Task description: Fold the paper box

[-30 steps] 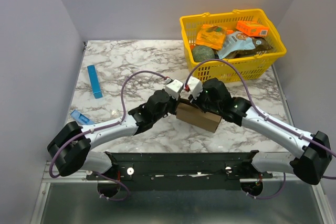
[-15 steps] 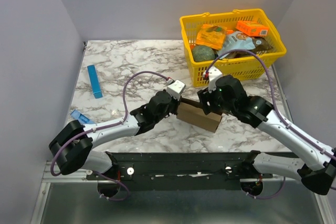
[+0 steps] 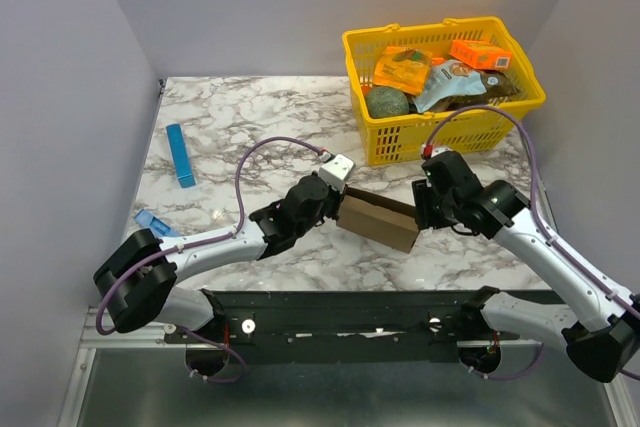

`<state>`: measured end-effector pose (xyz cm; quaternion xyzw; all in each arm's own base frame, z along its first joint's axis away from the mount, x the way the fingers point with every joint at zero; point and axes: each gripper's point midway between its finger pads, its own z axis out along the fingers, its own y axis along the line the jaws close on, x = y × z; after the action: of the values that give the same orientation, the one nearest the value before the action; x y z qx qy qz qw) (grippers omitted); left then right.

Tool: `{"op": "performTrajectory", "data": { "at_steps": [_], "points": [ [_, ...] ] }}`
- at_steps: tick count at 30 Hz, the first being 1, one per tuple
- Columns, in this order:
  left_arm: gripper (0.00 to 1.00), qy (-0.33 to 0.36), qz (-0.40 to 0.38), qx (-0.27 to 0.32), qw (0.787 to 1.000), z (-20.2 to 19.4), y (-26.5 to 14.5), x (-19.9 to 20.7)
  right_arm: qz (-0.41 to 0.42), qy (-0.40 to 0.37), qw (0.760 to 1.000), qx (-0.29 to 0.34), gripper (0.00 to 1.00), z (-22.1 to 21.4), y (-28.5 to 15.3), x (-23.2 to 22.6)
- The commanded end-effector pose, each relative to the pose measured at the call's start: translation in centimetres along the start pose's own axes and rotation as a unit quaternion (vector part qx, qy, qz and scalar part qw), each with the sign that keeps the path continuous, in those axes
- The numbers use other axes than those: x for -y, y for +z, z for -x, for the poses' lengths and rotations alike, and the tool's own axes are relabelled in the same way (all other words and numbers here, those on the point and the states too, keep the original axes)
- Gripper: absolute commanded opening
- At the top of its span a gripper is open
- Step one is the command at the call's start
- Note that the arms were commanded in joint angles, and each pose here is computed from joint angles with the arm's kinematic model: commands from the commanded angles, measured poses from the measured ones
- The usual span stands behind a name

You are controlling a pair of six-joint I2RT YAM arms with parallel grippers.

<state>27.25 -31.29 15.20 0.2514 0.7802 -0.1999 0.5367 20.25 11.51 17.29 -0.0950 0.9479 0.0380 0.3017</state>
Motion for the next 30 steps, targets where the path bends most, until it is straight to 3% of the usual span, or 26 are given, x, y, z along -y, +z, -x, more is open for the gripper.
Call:
{"op": "performTrajectory", "data": {
  "at_steps": [1,13,16,19,24,30],
  "points": [
    [0.00,0.058,0.004,-0.200,0.978,-11.9,-2.8,-1.0,-0.047,-0.002,0.998,-0.030,0.53,-0.9,0.8,1.4],
    [0.00,0.058,0.004,-0.199,0.978,-11.9,-2.7,-1.0,-0.093,-0.034,0.995,-0.019,0.39,0.1,1.7,2.9],
    [0.00,0.059,0.006,-0.198,0.978,-11.8,-2.7,-1.1,-0.085,-0.046,0.995,-0.025,0.25,0.0,2.0,2.6],
    [0.00,0.059,0.004,-0.198,0.979,-11.8,-2.6,-1.0,-0.069,-0.054,0.996,-0.022,0.19,0.1,2.1,2.1],
    [0.00,0.057,0.009,-0.200,0.978,-11.9,-2.6,-1.1,-0.024,-0.067,0.997,-0.019,0.01,0.2,1.9,0.8],
    [0.00,0.054,0.019,-0.207,0.977,-12.1,-2.5,-1.2,0.024,-0.053,0.998,-0.040,0.01,-0.7,1.4,-0.9]
  ]
}}
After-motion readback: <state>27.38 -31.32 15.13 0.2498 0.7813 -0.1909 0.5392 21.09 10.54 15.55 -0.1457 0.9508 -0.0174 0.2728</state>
